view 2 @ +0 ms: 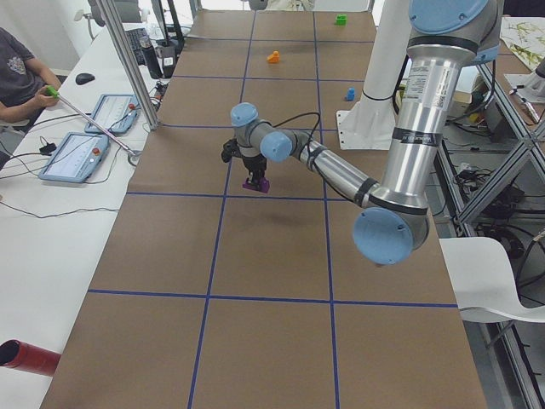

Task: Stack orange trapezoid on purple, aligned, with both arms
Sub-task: 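Carry the purple block with the left gripper to the table center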

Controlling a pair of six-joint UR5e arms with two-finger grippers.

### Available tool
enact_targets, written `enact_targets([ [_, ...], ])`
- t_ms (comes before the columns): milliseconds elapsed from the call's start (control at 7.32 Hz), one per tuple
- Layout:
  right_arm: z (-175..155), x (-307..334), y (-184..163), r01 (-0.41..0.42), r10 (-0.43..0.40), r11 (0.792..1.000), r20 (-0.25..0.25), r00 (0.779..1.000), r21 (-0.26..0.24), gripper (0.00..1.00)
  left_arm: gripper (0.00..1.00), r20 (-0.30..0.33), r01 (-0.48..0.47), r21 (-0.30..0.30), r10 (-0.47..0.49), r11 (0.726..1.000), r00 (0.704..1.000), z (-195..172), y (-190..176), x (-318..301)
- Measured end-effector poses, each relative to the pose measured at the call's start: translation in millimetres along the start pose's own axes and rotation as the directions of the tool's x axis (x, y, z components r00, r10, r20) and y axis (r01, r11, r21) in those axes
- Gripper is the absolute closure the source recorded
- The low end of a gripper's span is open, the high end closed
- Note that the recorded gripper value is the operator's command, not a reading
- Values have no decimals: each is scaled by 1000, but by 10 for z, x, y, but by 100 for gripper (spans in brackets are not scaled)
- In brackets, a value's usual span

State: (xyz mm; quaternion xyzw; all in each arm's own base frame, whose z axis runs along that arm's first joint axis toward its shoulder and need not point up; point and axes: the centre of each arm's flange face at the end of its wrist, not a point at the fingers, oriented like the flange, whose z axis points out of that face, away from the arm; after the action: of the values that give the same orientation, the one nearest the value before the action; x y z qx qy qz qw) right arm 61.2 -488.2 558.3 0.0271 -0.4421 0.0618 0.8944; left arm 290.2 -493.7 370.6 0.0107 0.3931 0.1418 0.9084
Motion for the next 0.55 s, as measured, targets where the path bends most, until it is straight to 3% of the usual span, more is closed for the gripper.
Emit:
enact_targets([
  [273, 2, 3, 11, 1, -1, 1000, 3, 1000, -1, 0, 100, -29, 99, -4, -99, 995, 995, -378, -598, 1171],
  [547, -2, -4, 11, 13, -13, 1000, 5, 1000, 9, 0, 100, -36, 179, -33, -180, 983, 983, -318, -1043, 2374],
])
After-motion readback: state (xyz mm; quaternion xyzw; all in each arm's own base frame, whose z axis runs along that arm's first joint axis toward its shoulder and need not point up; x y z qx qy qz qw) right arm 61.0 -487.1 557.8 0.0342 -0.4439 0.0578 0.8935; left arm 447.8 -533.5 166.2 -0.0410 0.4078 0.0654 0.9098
